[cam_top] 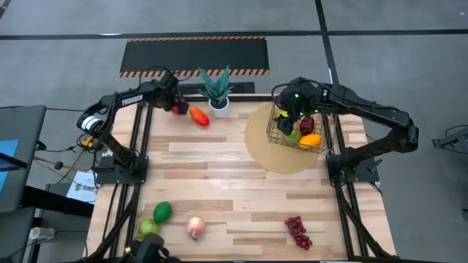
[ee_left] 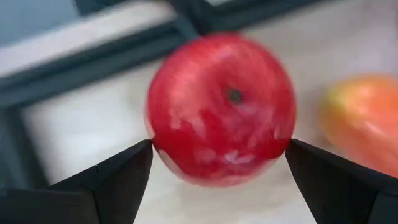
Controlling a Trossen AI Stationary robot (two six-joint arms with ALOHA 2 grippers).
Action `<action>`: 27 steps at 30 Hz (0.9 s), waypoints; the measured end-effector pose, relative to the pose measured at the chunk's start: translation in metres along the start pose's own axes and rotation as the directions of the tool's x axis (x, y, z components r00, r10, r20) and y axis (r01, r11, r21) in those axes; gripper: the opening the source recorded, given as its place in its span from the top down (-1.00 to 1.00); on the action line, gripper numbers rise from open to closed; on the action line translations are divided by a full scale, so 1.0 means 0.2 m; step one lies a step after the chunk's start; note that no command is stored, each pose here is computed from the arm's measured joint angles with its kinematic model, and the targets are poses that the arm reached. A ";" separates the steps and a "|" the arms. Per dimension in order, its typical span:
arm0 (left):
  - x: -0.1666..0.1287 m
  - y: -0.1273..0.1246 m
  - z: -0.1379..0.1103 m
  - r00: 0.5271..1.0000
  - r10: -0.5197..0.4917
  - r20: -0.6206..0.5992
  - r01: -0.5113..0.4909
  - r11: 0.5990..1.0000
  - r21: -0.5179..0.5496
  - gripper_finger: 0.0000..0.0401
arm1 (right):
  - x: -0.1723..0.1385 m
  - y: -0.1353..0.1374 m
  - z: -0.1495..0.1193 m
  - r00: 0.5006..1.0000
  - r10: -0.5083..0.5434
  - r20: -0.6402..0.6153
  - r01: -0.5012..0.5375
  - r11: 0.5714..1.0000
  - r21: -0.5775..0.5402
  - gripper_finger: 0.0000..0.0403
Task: Build produce basket
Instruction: Put the red apple into the basket
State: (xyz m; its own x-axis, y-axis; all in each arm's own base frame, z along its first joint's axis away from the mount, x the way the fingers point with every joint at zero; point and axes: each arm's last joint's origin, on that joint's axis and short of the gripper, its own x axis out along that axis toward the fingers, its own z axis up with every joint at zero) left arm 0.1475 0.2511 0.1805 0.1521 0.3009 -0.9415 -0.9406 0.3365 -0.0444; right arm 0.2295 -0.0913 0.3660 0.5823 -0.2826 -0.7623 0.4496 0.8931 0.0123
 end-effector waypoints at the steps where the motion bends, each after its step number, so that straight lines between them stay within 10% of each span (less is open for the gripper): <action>1: 0.01 -0.02 -0.01 1.000 -0.025 -0.019 0.025 0.999 0.024 -0.75 | 0.00 0.00 0.00 1.000 0.000 0.002 0.000 1.000 0.000 -0.42; 11: 0.03 -0.40 -0.18 0.945 -0.234 -0.227 0.299 0.898 0.322 -0.68 | 0.00 0.00 0.00 1.000 0.000 0.007 0.000 1.000 0.000 -0.42; 19: -0.17 -0.61 -0.37 0.804 -0.414 -0.427 0.562 0.764 0.316 -0.68 | 0.00 0.00 0.00 1.000 0.000 0.004 0.000 1.000 0.000 -0.42; 27: -0.47 -0.41 -0.30 0.973 -0.224 -0.060 0.232 0.941 0.247 -0.68 | 0.00 0.00 0.00 1.000 0.000 0.005 0.000 1.000 -0.004 -0.42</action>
State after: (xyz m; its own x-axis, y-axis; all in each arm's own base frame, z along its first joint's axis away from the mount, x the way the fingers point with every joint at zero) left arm 0.1919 0.1421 0.2517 0.3406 0.1640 -0.9258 -0.7747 0.6070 -0.1774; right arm 0.2300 -0.0915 0.3661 0.5857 -0.2839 -0.7591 0.4464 0.8948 0.0097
